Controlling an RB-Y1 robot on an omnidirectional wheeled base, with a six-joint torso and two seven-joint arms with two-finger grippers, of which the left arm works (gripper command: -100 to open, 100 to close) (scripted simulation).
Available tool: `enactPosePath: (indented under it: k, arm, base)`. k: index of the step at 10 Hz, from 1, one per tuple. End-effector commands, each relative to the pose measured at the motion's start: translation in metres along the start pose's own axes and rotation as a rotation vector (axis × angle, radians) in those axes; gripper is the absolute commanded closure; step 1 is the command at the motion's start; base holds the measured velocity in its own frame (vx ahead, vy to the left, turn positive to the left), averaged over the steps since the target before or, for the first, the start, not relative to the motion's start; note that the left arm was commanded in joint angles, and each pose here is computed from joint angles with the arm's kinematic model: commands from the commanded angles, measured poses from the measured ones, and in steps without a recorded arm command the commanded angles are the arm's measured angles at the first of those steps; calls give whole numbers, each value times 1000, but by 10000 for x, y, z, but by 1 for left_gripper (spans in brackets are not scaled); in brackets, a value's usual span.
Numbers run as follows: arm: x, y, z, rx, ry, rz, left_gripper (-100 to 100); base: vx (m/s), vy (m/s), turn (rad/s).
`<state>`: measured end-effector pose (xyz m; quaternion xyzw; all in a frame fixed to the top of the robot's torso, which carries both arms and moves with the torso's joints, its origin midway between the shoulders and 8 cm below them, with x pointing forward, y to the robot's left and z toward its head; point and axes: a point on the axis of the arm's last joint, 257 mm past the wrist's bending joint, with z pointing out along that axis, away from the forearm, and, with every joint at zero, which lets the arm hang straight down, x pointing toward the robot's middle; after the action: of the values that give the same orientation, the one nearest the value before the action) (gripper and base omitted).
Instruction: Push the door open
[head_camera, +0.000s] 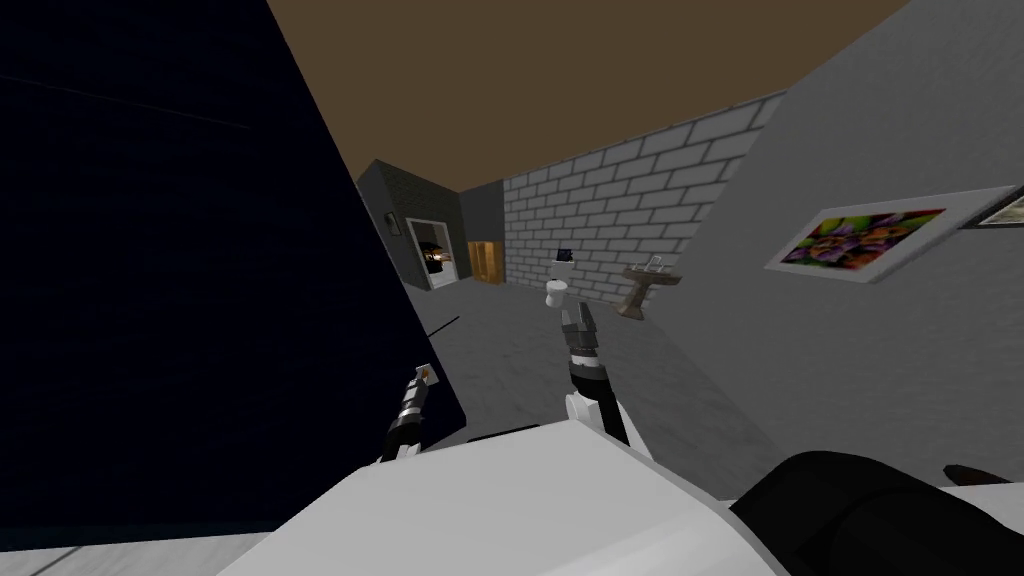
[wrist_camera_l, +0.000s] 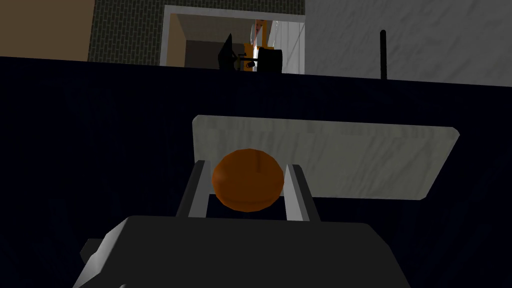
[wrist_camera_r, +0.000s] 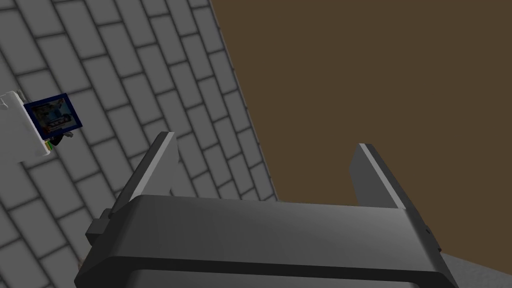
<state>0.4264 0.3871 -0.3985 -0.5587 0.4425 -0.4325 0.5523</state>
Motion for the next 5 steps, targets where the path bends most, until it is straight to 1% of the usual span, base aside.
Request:
enactPosePath:
  k: [1,2,3,4,5]
  arm:
    - [-140,-80,35,17,-27,6,100]
    - [-229,-82,26,17,-50,5,100]
    - [-284,-83,19,17,-65,4,100]
    - [-359,-81,7,17,-86,2,100]
    - [-401,-79,-2,17,-99,0,100]
  base:
    - [221,-39,52]
    - [241,-44,56]
    - [265,-42,76]
    - [262,-15,71]
    - [228,-25,57]
